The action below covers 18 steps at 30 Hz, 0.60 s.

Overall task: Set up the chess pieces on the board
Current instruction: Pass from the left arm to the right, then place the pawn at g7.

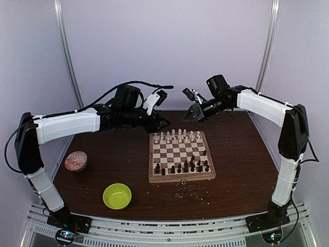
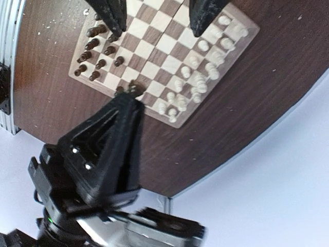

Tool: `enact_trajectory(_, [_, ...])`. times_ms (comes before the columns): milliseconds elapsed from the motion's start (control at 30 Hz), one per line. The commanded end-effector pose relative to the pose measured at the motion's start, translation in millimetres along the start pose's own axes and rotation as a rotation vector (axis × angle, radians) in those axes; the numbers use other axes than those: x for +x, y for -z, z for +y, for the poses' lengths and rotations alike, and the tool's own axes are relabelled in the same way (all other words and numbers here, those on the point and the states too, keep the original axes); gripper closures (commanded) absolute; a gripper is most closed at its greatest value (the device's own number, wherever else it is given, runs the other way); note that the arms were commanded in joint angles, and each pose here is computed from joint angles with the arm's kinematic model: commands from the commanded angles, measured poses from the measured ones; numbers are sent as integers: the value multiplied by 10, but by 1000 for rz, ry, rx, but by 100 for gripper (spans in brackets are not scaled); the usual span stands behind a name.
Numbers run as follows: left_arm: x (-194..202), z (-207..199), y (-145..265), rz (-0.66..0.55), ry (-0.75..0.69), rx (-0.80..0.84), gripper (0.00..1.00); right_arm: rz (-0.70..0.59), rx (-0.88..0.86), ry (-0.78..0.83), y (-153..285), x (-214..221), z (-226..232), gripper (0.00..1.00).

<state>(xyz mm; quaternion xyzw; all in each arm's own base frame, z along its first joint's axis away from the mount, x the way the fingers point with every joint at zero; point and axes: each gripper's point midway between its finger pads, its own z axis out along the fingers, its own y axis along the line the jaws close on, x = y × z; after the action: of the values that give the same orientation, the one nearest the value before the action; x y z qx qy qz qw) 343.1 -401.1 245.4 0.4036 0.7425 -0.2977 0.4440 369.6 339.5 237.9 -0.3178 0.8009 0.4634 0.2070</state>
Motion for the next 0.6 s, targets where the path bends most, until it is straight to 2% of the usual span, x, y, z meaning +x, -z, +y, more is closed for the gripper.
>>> enact_trajectory(0, [-87,436,483,-44,37,-192,54,134,204,230,-99,221,-66,90])
enact_trajectory(200, [165,800,855,-20,142,-340,53,311,284,410,-537,540,12,90])
enact_trajectory(433, [343,856,1050,-26,177,-387,52,513,336,500,-1029,936,-42,90])
enact_trajectory(567, [400,860,1086,-18,180,-399,52,587,352,531,-1228,1106,-77,90])
